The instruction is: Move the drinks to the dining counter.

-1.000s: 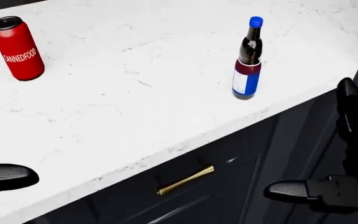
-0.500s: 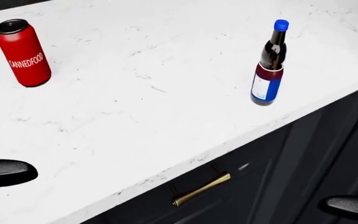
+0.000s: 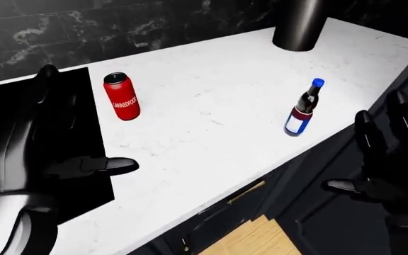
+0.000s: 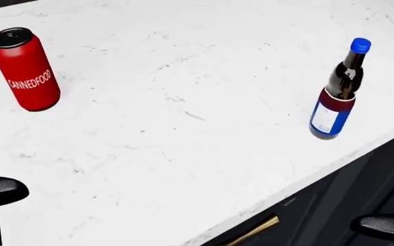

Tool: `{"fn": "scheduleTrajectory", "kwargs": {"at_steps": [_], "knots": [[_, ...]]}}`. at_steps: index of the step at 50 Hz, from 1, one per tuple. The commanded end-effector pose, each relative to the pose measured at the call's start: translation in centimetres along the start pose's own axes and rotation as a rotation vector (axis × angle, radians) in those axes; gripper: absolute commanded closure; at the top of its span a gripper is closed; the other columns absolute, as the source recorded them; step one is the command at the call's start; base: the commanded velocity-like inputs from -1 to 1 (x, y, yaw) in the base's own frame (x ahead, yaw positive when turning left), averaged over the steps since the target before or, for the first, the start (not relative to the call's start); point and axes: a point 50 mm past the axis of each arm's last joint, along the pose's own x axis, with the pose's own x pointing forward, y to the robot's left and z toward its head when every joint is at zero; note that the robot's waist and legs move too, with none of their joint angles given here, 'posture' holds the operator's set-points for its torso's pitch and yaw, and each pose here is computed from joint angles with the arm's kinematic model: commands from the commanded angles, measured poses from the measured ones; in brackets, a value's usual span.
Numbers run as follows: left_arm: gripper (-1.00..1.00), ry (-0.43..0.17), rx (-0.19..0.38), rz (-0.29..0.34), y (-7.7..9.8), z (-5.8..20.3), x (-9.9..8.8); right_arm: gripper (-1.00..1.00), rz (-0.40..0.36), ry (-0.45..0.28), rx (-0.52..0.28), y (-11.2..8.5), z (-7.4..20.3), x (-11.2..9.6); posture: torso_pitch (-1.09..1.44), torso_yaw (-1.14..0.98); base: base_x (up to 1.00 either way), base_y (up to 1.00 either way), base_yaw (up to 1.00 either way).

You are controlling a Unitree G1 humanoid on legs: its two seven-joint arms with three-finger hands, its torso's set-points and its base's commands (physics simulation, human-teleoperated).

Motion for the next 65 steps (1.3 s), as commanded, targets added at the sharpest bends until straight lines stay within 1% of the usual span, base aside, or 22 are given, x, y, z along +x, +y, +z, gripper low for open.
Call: {"fn": "scheduleTrajectory", "kwargs": {"at_steps": [1, 5, 7, 9, 10, 17, 22, 25, 28, 33, 39, 42, 45, 47, 51, 52, 58, 64, 65], "knots": [[-1.0, -0.077, -0.004, -0.038, -0.7, 1.0, -0.3, -1.0, -0.012, -0.056, -0.023, -0.2, 0.9, 0.2, 0.0, 0.0, 0.0, 0.0, 0.0], [-1.0, -0.078, -0.002, -0.043, -0.8, 1.2, -0.3, -1.0, -0.021, -0.046, -0.029, -0.4, 0.7, 0.4, 0.0, 0.0, 0.0, 0.0, 0.0], [-1.0, -0.08, -0.002, -0.045, -0.9, 1.3, -0.2, -1.0, -0.009, -0.04, -0.042, 0.2, 1.1, 0.9, 0.0, 0.0, 0.0, 0.0, 0.0], [-1.0, -0.081, -0.002, -0.05, -1.1, 1.4, -0.2, -1.0, 0.0, -0.032, -0.054, 0.8, 1.1, 1.6, 0.0, 0.0, 0.0, 0.0, 0.0], [-1.0, -0.08, -0.002, -0.052, -1.1, 1.4, -0.2, -1.0, -0.005, -0.024, -0.062, 0.9, 1.0, 2.4, 0.0, 0.0, 0.0, 0.0, 0.0], [-1.0, -0.087, -0.004, -0.051, -1.1, 1.6, 0.1, -1.0, 0.02, -0.005, -0.118, 2.7, 1.7, 5.1, 0.0, 0.0, 0.0, 0.0, 0.0], [-1.0, -0.085, -0.002, -0.05, -1.1, 1.4, 0.2, -1.0, -0.011, 0.013, -0.149, 2.8, 1.4, 6.8, 0.0, 0.0, 0.0, 0.0, 0.0], [-1.0, -0.083, -0.002, -0.053, -1.3, 1.2, 0.2, -1.0, 0.001, 0.017, -0.168, 3.7, 1.6, 8.0, 0.0, 0.0, 0.0, 0.0, 0.0], [-1.0, -0.081, 0.0, -0.048, -1.1, 1.1, 0.5, -1.0, -0.002, 0.02, -0.221, 4.2, 1.4, 8.7, 0.0, 0.0, 0.0, 0.0, 0.0], [-1.0, -0.08, -0.002, -0.048, -1.2, 1.1, 0.4, -1.0, 0.002, 0.018, -0.253, 4.9, 1.6, 9.8, 0.0, 0.0, 0.0, 0.0, 0.0], [-1.0, -0.082, -0.001, -0.052, -1.3, 1.3, 0.5, -1.0, 0.01, 0.016, -0.304, 5.7, 1.7, 10.7, 0.0, 0.0, 0.0, 0.0, 0.0], [-1.0, -0.083, 0.004, -0.057, -1.3, 1.2, 0.5, -1.0, 0.012, 0.027, -0.331, 6.0, 0.8, 11.1, 0.0, 0.0, 0.0, 0.0, 0.0], [-1.0, -0.088, 0.004, -0.062, -1.4, 1.5, 0.4, -1.0, 0.009, 0.034, -0.333, 6.2, 0.5, 11.4, 0.0, 0.0, 0.0, 0.0, 0.0], [-1.0, -0.092, 0.0, -0.069, -1.5, 1.7, 0.3, -1.0, 0.01, 0.047, -0.349, 6.3, 0.1, 11.9, 0.0, 0.0, 0.0, 0.0, 0.0], [-1.0, -0.094, -0.002, -0.066, -1.4, 1.8, 0.3, -1.0, 0.018, 0.046, -0.361, 6.9, 0.0, 12.3, 0.0, 0.0, 0.0, 0.0, 0.0], [-1.0, -0.097, -0.006, -0.075, -1.4, 1.9, 0.2, -1.0, 0.013, 0.049, -0.371, 7.0, -0.2, 12.5, 0.0, 0.0, 0.0, 0.0, 0.0], [-1.0, -0.106, -0.013, -0.075, -1.5, 2.2, 0.3, -1.0, -0.008, 0.073, -0.407, 7.0, -1.2, 13.4, 0.0, 0.0, 0.0, 0.0, 0.0], [-1.0, -0.107, -0.006, -0.08, -1.7, 2.2, 0.1, -1.0, -0.018, 0.095, -0.416, 6.9, -2.3, 13.7, 0.0, 0.0, 0.0, 0.0, 0.0], [-1.0, -0.107, -0.006, -0.081, -1.7, 2.2, 0.1, -0.91, -0.017, 0.098, -0.417, 6.9, -2.5, 13.7, 0.0, 0.0, 0.0, 0.0, 0.0]]}}
